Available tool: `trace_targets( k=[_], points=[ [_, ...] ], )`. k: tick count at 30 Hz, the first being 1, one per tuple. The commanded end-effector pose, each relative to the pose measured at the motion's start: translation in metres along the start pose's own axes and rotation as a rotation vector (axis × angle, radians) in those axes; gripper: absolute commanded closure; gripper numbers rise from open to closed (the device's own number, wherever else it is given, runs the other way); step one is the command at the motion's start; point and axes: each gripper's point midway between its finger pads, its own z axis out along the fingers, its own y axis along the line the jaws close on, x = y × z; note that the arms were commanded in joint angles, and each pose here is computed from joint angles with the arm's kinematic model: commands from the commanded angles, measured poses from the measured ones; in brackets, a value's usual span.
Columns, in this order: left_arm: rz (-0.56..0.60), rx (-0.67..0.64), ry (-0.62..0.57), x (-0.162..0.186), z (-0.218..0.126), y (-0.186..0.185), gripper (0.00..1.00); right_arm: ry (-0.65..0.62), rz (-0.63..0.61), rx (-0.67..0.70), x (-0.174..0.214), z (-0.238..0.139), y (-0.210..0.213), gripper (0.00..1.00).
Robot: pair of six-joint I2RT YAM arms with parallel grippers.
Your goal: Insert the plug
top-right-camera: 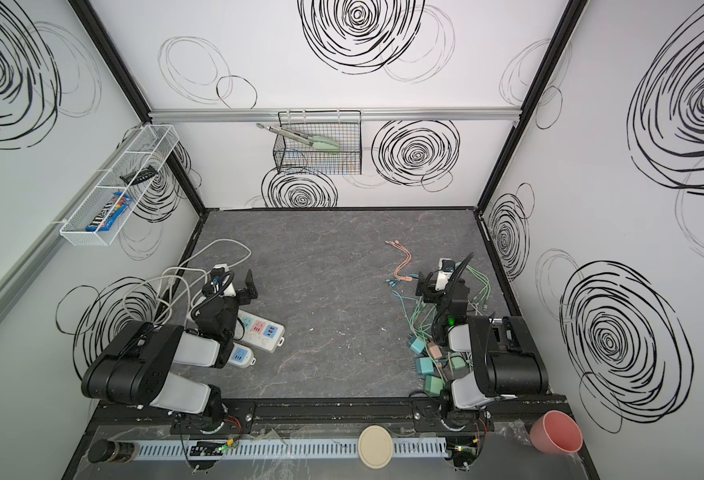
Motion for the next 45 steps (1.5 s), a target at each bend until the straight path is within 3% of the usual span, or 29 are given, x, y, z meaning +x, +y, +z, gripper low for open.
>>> trace_targets(
  k=[1, 5, 9, 11, 14, 16, 19, 21, 23, 25, 31, 38, 45],
  points=[
    [-0.025, 0.01, -0.077, -0.021, 0.001, 0.0, 0.04, -0.051, -0.003, -0.012, -0.018, 0.001, 0.0, 0.03],
    [-0.049, -0.044, -0.083, -0.025, -0.006, 0.01, 0.04, 0.018, 0.007, -0.026, -0.025, 0.01, 0.001, 0.03],
    [0.003, -0.073, -0.176, -0.038, -0.027, 0.002, 0.04, 0.133, 0.08, 0.07, -0.039, 0.024, -0.014, 0.03],
    [0.001, -0.206, -0.204, -0.048, -0.036, 0.013, 0.04, 0.124, 0.118, 0.078, -0.049, 0.023, -0.015, 0.03],
    [0.018, -0.259, -0.176, -0.064, -0.033, 0.013, 0.04, 0.099, 0.217, 0.08, -0.062, 0.015, -0.014, 0.03],
    [-0.057, -0.342, -0.158, -0.078, -0.029, 0.02, 0.04, 0.101, 0.3, 0.065, -0.066, 0.011, -0.01, 0.03],
    [-0.208, -0.348, -0.112, -0.094, -0.02, 0.015, 0.04, 0.154, 0.41, -0.017, -0.067, 0.005, 0.006, 0.03],
    [-0.295, -0.302, 0.002, -0.093, -0.01, 0.001, 0.04, 0.204, 0.481, -0.12, -0.063, -0.001, 0.026, 0.03],
    [-0.331, -0.148, 0.135, -0.087, -0.002, -0.034, 0.04, 0.255, 0.504, -0.254, -0.053, -0.01, 0.052, 0.03],
    [-0.337, -0.081, 0.254, -0.072, -0.005, -0.062, 0.04, 0.324, 0.53, -0.313, -0.036, -0.018, 0.067, 0.03],
    [-0.285, -0.038, 0.537, -0.028, -0.04, -0.098, 0.04, 0.451, 0.508, -0.381, -0.005, -0.039, 0.094, 0.03],
    [-0.334, 0.081, 0.823, 0.034, -0.092, -0.122, 0.04, 0.449, 0.435, -0.372, -0.008, -0.037, 0.099, 0.03],
    [-0.391, -0.062, 1.03, 0.069, -0.13, -0.117, 0.04, 0.419, 0.399, -0.392, -0.028, -0.031, 0.112, 0.03]
  ],
)
